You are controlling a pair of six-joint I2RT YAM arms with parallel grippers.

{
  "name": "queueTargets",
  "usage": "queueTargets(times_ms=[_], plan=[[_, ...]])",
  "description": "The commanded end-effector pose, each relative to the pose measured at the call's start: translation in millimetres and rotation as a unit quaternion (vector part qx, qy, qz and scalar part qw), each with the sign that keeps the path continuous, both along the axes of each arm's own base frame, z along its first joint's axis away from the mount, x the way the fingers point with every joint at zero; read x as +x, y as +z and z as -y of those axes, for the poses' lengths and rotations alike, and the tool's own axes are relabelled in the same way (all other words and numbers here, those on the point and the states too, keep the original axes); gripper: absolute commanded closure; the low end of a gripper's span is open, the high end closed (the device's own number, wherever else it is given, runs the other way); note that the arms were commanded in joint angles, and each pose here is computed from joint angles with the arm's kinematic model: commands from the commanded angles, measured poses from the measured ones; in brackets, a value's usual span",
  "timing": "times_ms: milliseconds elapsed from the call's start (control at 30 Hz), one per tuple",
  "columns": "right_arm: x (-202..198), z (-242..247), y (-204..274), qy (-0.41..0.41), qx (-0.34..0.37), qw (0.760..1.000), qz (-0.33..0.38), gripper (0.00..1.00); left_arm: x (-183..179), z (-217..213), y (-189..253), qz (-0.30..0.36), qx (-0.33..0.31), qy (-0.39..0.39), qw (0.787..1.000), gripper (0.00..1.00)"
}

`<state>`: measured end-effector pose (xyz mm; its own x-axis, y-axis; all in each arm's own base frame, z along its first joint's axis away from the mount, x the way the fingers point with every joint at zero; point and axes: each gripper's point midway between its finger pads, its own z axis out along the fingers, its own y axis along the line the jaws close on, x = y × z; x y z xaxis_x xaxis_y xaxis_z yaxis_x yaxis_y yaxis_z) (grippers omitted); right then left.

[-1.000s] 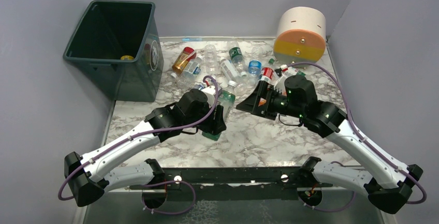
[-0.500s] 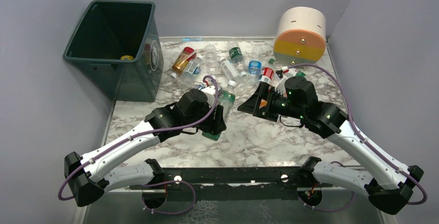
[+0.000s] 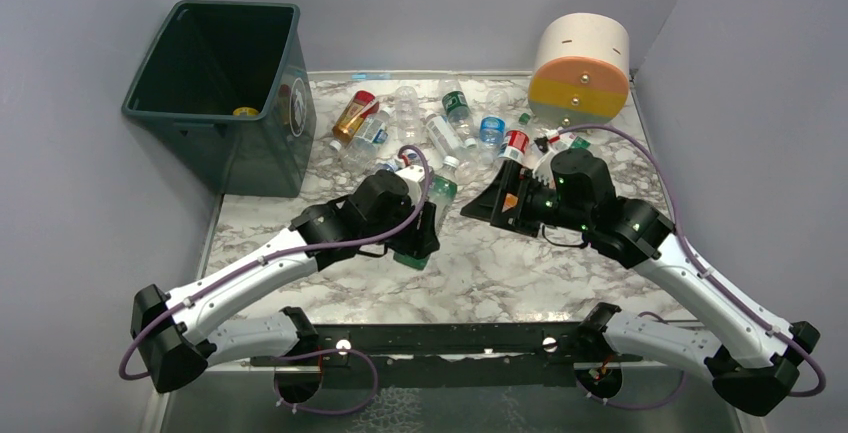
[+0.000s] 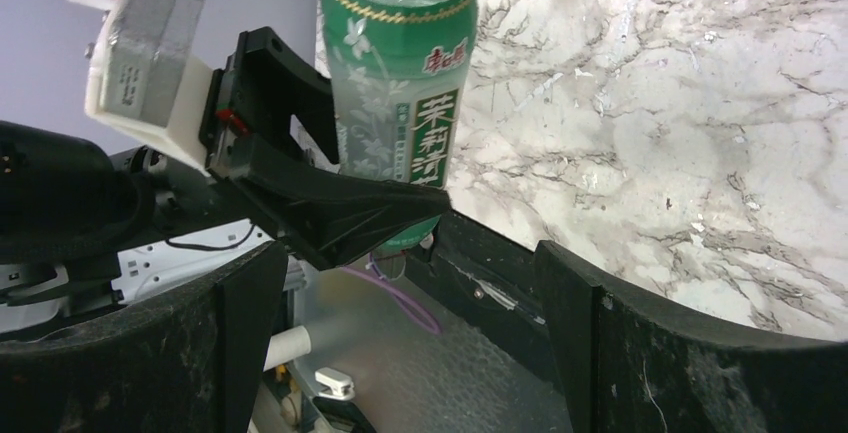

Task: Put the plastic bottles in the bin
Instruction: Place the plastic bottle in the trash bin.

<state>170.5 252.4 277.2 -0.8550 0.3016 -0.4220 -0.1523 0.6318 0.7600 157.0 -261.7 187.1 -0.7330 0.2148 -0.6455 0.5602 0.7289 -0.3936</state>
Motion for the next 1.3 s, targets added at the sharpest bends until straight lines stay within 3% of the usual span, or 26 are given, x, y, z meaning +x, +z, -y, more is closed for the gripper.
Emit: queueTargets(times_ms=[0, 367, 667, 1267], plan=[[-1.4, 6.8, 1.3, -0.013, -0.004, 1.0, 0.003, 0.04, 19.4, 11.6, 19.6, 0.036, -0.008, 0.008, 0.999, 0.47], [-11.7, 18.7, 8.6, -0.018, -0.004, 1.0, 0.002, 0.04, 61.5, 33.9, 49.8, 0.084, -0.002, 0.012, 0.996, 0.47], [-22.4, 33.6, 7.8, -0.028, -0.014, 1.0, -0.004, 0.04, 106.0, 25.9, 79.8, 0.115, -0.015, 0.044, 0.992, 0.47], [-31.0, 36.1, -63.3, -0.029, -0.071, 0.993, -0.087, 0.04, 153.8, 20.5, 136.0, 0.195, -0.058, 0.086, 0.975, 0.48]])
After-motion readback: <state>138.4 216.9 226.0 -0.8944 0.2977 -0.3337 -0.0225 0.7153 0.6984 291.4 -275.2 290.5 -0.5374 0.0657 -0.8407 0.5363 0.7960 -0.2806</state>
